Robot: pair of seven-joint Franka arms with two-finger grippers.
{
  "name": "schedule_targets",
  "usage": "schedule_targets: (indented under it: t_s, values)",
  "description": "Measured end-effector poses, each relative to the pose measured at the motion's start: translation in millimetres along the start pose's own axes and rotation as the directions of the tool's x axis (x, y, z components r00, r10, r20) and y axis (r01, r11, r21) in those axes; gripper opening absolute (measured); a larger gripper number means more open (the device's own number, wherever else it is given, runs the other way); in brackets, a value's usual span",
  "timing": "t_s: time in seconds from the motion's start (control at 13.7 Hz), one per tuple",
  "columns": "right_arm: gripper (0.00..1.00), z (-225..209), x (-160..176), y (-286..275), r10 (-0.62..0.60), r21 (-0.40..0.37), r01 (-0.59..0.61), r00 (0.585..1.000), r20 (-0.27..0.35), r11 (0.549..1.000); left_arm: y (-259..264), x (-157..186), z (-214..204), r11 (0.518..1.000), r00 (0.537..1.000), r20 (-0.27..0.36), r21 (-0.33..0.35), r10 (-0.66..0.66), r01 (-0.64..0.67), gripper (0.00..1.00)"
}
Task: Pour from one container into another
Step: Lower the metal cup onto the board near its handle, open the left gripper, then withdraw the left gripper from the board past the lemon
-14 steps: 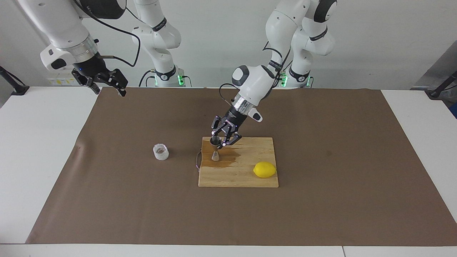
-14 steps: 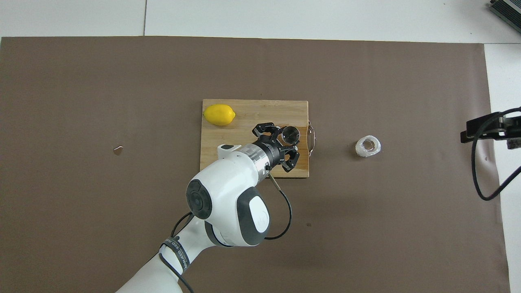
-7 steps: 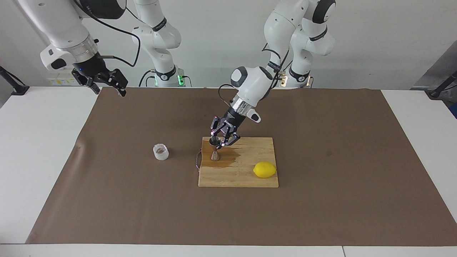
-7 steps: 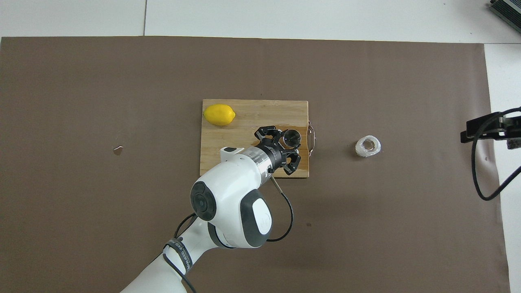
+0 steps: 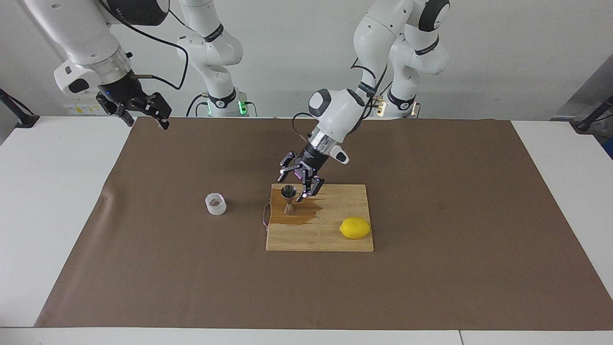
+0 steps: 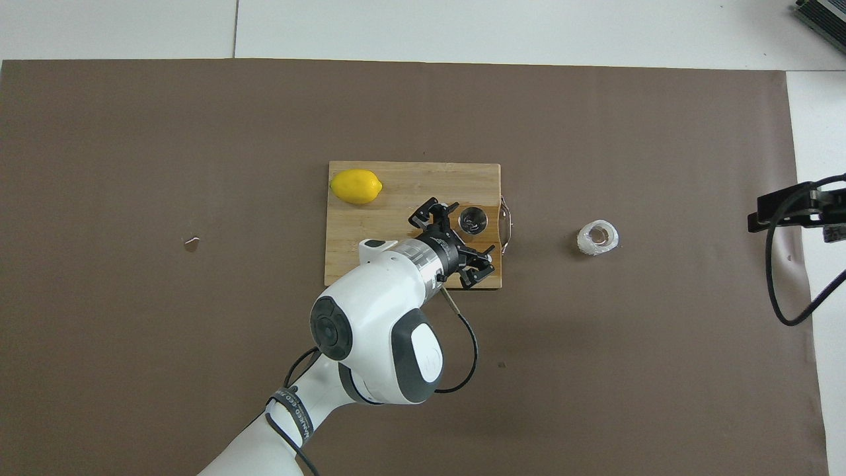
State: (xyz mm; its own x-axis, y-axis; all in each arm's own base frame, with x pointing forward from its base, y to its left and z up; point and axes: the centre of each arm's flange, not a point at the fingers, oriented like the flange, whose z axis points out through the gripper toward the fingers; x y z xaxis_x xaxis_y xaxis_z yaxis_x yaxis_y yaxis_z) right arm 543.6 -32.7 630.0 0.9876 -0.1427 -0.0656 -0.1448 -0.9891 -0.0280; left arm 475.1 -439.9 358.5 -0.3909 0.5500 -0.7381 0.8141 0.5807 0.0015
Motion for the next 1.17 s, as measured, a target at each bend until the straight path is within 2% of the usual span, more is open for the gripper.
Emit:
schedule_targets:
  t_s: [0.36,0.58,0.95,1.17]
  values:
    - [1.00,0.0,0.0,0.0,0.000,0.000,0.000,1.000,0.000,1.000,12.9,-34.6,-44.1,0.999,0.997,0.080,-0.033,0.004,-0.002,1.00]
    - [1.00,0.0,0.0,0.0,0.000,0.000,0.000,1.000,0.000,1.000,46.4,-41.0,-64.2,1.000,0.997,0.080,-0.020,0.013,-0.012,1.00]
    - [1.00,0.0,0.0,0.0,0.000,0.000,0.000,1.000,0.000,1.000,90.5,-48.3,-89.5,0.976,0.976,-0.008,0.033,0.216,-0.216,1.00]
    - [1.00,0.7,-0.8,0.1,0.000,-0.001,0.000,1.000,0.008,1.000,113.7,-47.6,-97.6,0.928,0.923,-0.104,0.058,0.371,-0.367,1.00]
